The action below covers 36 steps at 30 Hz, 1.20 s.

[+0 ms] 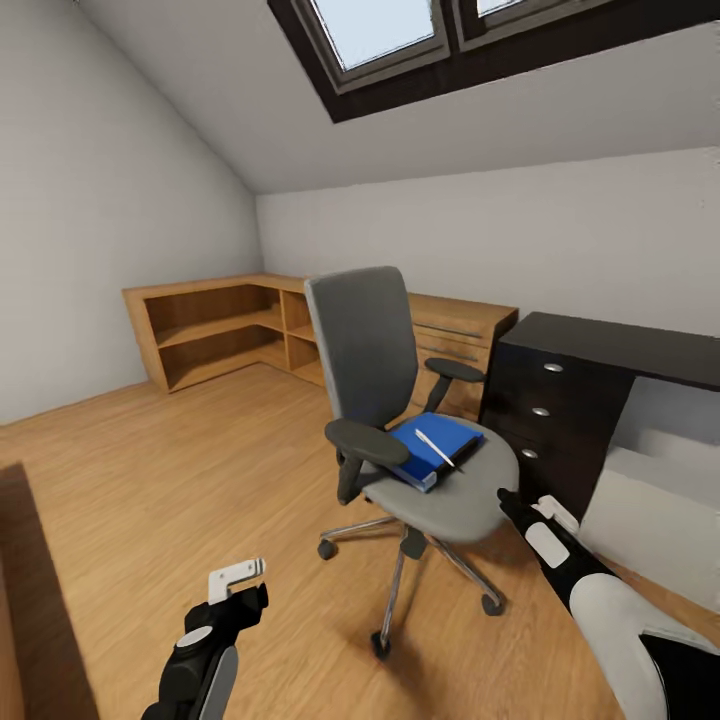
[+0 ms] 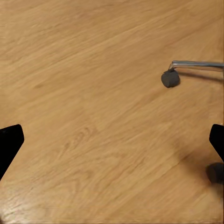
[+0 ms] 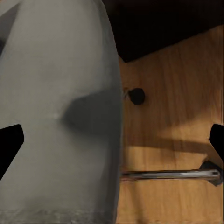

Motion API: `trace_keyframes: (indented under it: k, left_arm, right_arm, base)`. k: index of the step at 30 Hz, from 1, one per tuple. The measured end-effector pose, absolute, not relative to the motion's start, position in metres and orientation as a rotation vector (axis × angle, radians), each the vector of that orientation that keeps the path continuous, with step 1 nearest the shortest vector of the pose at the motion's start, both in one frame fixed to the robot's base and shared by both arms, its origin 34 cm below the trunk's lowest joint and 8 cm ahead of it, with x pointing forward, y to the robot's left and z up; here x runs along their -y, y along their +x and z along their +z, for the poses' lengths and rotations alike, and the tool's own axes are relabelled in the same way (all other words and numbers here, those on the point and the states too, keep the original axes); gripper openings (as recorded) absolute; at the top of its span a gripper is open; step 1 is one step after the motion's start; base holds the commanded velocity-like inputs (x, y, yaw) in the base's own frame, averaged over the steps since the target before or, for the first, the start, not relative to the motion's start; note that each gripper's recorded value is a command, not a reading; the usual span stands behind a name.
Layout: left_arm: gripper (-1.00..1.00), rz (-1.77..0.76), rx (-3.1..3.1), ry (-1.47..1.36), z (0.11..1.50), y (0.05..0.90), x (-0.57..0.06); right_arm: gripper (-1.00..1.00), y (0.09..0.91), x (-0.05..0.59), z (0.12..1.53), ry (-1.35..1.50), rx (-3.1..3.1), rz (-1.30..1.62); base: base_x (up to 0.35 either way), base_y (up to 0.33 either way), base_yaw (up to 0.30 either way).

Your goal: In the bedroom, organize the workspace by keeping the computer under the desk, ensuring the monitor is on the desk, placing the keyboard on the desk next to the monitor, placing the mouse on the desk next to the keyboard, moving the folder from the swivel chair onto the desk next to the mouse, stacking the notebook on top of the folder with the pen on top of the notebook, and positioning the swivel chair next to the desk.

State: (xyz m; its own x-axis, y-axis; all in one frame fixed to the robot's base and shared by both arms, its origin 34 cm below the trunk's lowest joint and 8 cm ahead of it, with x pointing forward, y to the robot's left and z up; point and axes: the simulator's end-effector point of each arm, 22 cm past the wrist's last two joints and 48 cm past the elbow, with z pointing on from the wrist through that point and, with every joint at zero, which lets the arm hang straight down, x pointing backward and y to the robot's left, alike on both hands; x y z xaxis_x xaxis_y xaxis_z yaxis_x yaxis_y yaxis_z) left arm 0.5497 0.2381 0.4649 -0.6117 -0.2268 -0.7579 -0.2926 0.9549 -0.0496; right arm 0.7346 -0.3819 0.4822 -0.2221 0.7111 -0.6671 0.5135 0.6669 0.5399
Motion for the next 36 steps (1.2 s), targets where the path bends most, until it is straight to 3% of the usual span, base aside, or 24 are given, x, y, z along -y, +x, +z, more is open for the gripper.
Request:
trace_keyframes:
  k: [10, 36]
  left_arm:
    - [1.0, 0.097, -2.252, -0.362, 0.465, 0.549, -0.238]
    - [1.0, 0.073, -2.25, -0.29, 0.468, 0.553, -0.213]
  right_arm:
    - [1.0, 0.735, 0.372, 0.48, 0.966, -1.903, 0.27]
    - [1.0, 0.731, 0.347, 0.466, 1.055, -1.967, 0.416]
  base:
    - [-0.241, 0.0, 0.0]
    - [0.026, 0.0, 0.046]
